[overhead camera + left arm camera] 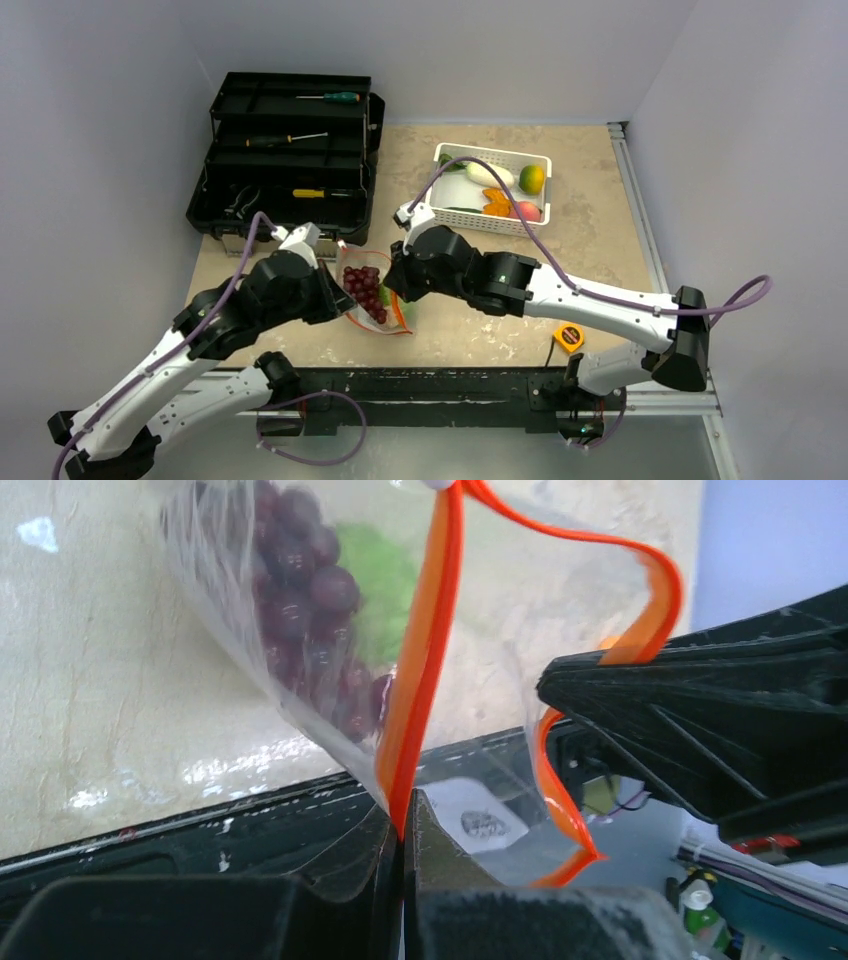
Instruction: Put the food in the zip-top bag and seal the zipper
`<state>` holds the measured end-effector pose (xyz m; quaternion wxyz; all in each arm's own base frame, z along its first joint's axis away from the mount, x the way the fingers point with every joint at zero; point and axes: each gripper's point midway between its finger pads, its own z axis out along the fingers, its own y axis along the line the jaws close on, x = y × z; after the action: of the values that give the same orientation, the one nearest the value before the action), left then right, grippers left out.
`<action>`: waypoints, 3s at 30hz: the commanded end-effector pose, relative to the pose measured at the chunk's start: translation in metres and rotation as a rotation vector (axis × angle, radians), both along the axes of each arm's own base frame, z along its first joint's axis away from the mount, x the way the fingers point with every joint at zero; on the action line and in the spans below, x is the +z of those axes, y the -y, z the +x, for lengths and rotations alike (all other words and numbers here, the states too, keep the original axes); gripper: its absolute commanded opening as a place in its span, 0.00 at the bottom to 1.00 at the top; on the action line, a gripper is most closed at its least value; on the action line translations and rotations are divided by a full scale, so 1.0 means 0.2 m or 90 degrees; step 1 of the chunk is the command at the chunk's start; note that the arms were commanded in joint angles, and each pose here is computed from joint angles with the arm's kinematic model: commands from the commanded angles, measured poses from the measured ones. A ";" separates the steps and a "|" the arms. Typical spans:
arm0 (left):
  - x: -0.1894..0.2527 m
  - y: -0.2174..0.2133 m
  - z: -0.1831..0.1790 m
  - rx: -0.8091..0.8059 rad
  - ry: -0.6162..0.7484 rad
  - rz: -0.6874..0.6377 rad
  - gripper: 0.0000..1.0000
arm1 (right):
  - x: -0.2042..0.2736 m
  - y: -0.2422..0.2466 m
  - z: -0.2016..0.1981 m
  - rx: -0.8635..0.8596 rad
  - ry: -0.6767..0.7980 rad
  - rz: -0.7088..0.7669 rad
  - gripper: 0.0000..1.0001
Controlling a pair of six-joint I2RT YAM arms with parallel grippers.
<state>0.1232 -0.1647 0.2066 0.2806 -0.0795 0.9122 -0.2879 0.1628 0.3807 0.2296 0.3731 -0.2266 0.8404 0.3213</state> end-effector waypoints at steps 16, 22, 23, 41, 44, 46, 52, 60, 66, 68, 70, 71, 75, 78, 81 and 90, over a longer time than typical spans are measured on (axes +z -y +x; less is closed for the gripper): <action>0.20 -0.06 0.05 0.042 0.072 -0.034 0.00 | 0.17 -0.11 0.03 0.067 0.053 0.045 0.00; 0.12 -0.04 0.05 0.043 0.052 -0.022 0.00 | 0.28 -0.11 0.04 0.082 0.091 0.059 0.04; 0.12 -0.03 0.05 0.041 0.050 -0.025 0.00 | 0.29 -0.10 0.04 0.085 0.096 0.048 0.08; 0.12 -0.01 0.06 0.038 0.050 -0.031 0.00 | 0.61 0.45 0.71 -0.195 0.239 0.014 0.59; 0.12 -0.01 0.06 0.038 0.052 -0.032 0.00 | 0.49 0.66 0.95 -0.303 0.221 -0.051 0.63; 0.12 -0.02 0.06 0.037 0.052 -0.032 0.00 | 0.40 0.76 1.07 -0.344 0.200 -0.087 0.64; 0.12 -0.02 0.05 0.036 0.052 -0.031 0.00 | 0.08 0.93 1.37 -0.420 0.141 -0.256 0.70; 0.12 -0.01 0.05 0.031 0.050 -0.034 0.00 | -0.28 0.99 1.53 -0.427 0.092 -0.427 0.69; 0.11 -0.01 0.04 0.030 0.048 -0.036 0.00 | -0.54 1.04 1.56 -0.423 0.029 -0.467 0.69; 0.11 -0.01 0.04 0.030 0.047 -0.037 0.00 | -0.61 1.06 1.56 -0.425 0.016 -0.471 0.68; 0.11 -0.01 0.04 0.028 0.047 -0.038 0.00 | -0.66 1.08 1.56 -0.426 0.003 -0.475 0.67; 0.11 -0.01 0.04 0.028 0.046 -0.037 0.00 | -0.69 1.10 1.56 -0.427 -0.005 -0.474 0.66; 0.11 0.00 0.04 0.027 0.046 -0.038 0.00 | -0.75 1.14 1.56 -0.432 -0.026 -0.465 0.65; 0.11 0.00 0.04 0.026 0.046 -0.040 0.00 | -0.78 1.15 1.56 -0.422 -0.050 -0.437 0.67; 0.11 0.00 0.04 0.025 0.045 -0.040 0.00 | -0.82 1.16 1.56 -0.414 -0.071 -0.405 0.68; 0.11 0.00 0.04 0.025 0.045 -0.038 0.00 | -0.86 1.19 1.54 -0.413 -0.092 -0.389 0.51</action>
<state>0.1273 -0.1575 0.2200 0.3058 -0.0963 0.9010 -0.2922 0.4657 0.1334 0.0450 0.2910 -0.0371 0.9516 -0.0914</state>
